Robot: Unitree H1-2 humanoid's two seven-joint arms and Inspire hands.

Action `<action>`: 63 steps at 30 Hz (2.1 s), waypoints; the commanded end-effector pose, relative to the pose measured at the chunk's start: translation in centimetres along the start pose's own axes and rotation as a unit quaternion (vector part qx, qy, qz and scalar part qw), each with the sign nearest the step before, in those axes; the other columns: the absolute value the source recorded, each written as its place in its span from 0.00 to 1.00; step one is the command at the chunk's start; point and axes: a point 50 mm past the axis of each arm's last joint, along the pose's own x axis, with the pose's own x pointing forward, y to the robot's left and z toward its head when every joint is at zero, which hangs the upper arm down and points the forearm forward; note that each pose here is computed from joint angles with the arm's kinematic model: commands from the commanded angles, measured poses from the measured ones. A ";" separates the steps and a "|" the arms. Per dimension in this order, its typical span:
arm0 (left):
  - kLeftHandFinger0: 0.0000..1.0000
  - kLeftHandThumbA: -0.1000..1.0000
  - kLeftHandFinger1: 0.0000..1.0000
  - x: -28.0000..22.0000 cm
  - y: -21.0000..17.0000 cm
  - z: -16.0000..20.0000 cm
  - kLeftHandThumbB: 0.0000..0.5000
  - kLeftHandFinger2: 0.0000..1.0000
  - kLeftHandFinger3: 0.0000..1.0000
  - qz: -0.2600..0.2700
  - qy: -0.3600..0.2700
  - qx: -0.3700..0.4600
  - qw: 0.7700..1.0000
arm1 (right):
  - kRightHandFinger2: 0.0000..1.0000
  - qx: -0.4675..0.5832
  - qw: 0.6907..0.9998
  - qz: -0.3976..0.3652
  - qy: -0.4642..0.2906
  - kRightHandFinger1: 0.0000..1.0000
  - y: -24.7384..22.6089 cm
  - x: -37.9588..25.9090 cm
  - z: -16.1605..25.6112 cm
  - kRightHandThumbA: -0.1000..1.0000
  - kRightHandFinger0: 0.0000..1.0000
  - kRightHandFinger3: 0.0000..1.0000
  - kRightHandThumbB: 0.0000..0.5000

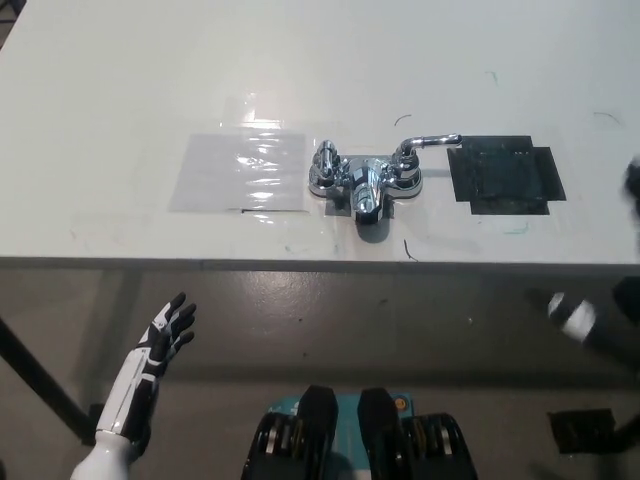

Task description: The faucet is at the center of the desk and the robot turn off the faucet by turning the right faucet handle using the right hand

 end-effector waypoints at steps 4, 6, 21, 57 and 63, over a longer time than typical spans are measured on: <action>1.00 1.00 1.00 0.8 -0.1 1.5 0.68 1.00 1.00 -0.021 -0.051 0.007 0.998 | 1.00 0.021 0.995 0.094 0.040 1.00 -4.2 10.7 -0.4 1.00 1.00 1.00 0.59; 1.00 1.00 1.00 0.8 -0.1 1.5 0.68 1.00 1.00 -0.022 -0.053 0.010 0.998 | 1.00 0.018 0.990 0.132 0.046 1.00 -4.5 14.4 -0.7 1.00 1.00 1.00 0.53; 1.00 0.98 1.00 0.4 -0.6 1.6 0.63 1.00 1.00 -0.031 -0.055 0.001 0.998 | 1.00 0.070 0.953 0.240 0.172 1.00 -1.2 28.2 -5.5 1.00 1.00 1.00 0.59; 1.00 0.94 1.00 0.5 -1.2 1.5 0.64 1.00 1.00 -0.045 -0.052 0.006 0.998 | 1.00 0.069 0.902 0.241 0.353 1.00 5.5 26.5 -13.7 1.00 1.00 1.00 0.81; 1.00 0.91 1.00 0.6 -1.2 1.4 0.64 1.00 1.00 -0.045 -0.050 0.008 0.998 | 1.00 0.058 0.897 0.252 0.358 1.00 5.7 26.6 -13.7 1.00 1.00 1.00 0.81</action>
